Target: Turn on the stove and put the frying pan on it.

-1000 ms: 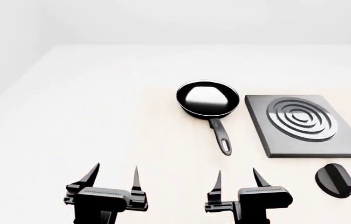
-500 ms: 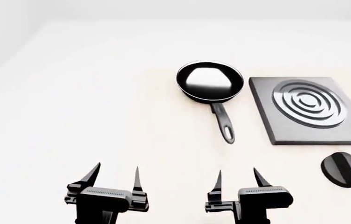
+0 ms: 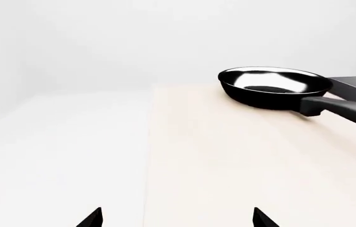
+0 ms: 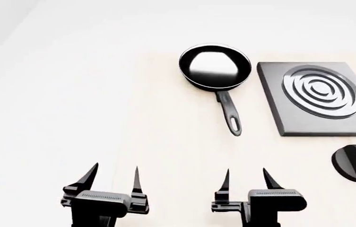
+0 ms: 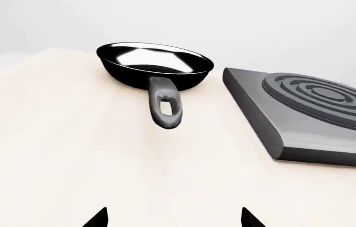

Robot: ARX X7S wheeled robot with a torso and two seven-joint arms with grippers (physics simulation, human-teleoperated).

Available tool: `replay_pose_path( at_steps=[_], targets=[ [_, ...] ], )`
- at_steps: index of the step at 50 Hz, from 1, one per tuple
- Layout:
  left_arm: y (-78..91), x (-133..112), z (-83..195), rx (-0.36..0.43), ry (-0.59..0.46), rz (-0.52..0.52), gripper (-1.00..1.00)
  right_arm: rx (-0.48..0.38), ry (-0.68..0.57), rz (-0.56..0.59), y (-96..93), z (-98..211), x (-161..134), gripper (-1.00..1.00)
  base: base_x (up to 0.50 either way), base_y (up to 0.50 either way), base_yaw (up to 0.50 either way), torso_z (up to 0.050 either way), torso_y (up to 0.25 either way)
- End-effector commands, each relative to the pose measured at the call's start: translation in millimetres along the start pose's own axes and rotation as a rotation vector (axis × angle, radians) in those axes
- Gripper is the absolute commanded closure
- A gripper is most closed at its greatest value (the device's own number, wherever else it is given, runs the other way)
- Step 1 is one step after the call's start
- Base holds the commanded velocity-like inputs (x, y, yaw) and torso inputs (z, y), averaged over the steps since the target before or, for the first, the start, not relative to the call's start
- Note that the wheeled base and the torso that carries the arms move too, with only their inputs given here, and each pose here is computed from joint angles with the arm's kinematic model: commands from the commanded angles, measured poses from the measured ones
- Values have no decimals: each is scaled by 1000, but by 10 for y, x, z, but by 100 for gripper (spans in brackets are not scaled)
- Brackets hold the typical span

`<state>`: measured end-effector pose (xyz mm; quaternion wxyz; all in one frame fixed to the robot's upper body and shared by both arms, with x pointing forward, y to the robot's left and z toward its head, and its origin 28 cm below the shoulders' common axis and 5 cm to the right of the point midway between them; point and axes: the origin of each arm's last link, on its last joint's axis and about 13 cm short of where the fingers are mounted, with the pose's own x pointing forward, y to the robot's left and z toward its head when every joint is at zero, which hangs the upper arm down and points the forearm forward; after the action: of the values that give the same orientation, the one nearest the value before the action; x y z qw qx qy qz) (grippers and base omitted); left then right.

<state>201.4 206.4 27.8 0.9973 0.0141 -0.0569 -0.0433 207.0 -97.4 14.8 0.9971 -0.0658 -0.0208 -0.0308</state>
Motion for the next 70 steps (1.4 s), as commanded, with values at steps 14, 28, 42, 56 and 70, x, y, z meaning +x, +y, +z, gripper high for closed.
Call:
replay_pose_path(
  at_steps=[14, 28, 42, 56, 70],
  targets=[
    [82, -99, 435, 10, -123, 44, -100, 31, -36, -193, -262, 499, -20, -100, 0, 0, 0, 0, 0],
    [93, -92, 403, 2, -116, 48, -100, -44, -14, -340, -641, 653, -45, -100, 0, 0, 0, 0, 0],
    [95, -87, 366, -5, -106, 49, -100, 62, 142, -449, -820, 547, -30, -100, 0, 0, 0, 0, 0],
    [93, -88, 352, -4, -103, 49, -100, 89, 177, -531, -970, 459, -75, -100, 0, 0, 0, 0, 0],
    [93, -87, 331, 1, -98, 49, -100, 107, 184, -608, -1169, 404, -88, -100, 0, 0, 0, 0, 0]
  ],
)
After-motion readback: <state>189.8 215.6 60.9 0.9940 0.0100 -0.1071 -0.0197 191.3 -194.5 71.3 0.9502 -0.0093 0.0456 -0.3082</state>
